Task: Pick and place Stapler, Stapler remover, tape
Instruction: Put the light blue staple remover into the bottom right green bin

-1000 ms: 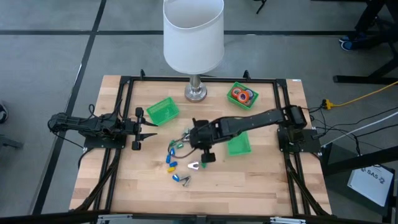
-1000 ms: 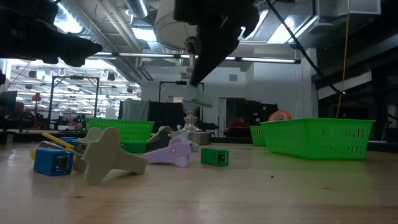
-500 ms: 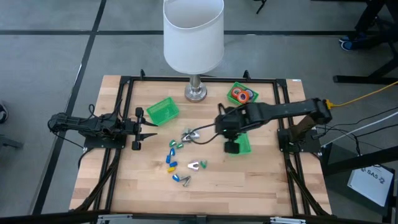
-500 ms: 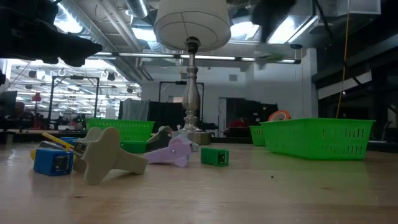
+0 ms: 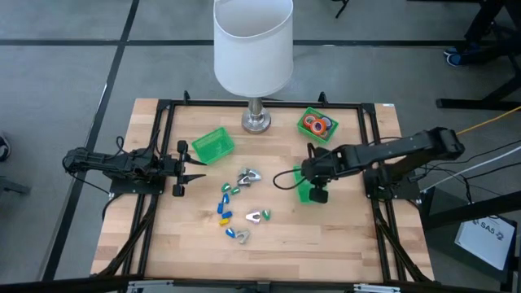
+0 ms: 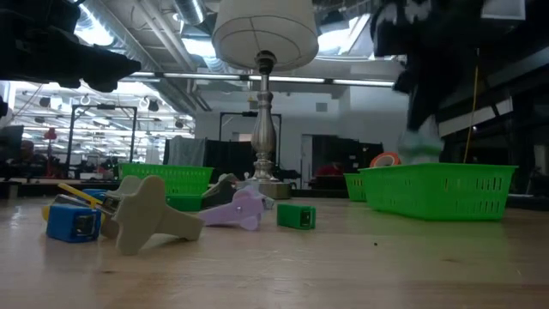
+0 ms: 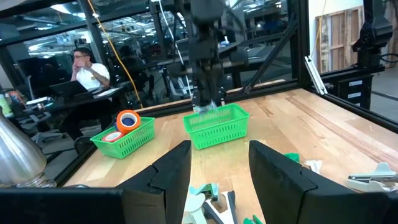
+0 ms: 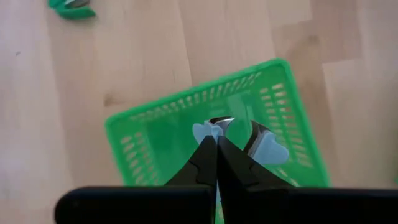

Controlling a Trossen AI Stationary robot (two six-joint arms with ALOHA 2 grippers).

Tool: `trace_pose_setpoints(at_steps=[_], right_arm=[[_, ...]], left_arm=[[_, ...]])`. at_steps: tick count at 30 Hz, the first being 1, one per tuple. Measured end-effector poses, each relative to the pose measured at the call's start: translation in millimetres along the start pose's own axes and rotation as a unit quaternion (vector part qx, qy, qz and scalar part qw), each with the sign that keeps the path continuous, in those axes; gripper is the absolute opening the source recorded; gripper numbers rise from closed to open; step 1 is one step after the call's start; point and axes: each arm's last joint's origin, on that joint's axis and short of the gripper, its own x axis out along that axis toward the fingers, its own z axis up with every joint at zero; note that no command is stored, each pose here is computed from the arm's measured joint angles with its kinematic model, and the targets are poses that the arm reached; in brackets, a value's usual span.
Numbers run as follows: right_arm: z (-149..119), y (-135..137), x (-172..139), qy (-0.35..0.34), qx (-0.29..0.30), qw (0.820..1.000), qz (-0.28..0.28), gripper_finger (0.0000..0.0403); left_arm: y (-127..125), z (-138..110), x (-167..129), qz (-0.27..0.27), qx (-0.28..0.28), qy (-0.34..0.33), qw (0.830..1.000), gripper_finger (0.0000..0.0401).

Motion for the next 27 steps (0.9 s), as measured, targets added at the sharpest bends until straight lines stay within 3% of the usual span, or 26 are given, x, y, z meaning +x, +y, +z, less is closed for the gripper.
trace_pose_setpoints(at_steps=[4, 11, 18, 23, 27], right_arm=[[-8.7, -4.1, 17.8, -0.029, 0.006, 1.0, 0.006, 0.0008], [-12.7, -16.5, 20.7, -0.006, 0.026, 1.0, -0.004, 0.0043], [-12.0, -25.2, 19.4, 0.013, 0.059, 0.998, 0.009, 0.0114], [9.6, -24.2, 3.3, 0.018, 0.074, 0.997, 0.004, 0.0166], [37.0, -19.8, -6.4, 0.026, 0.072, 0.997, 0.001, 0.0184]], left_arm=[[0.0, 0.0, 0.0, 0.0, 0.0, 0.0, 1.0, 0.0157], [0.0, -0.1, 0.0, 0.0, 0.0, 0.0, 1.0, 0.0157], [0.0, 0.0, 0.0, 0.0, 0.0, 0.0, 1.0, 0.0157], [0.0, 0.0, 0.0, 0.0, 0.0, 0.0, 1.0, 0.0157], [0.0, 0.0, 0.0, 0.0, 0.0, 0.0, 1.0, 0.0157]])
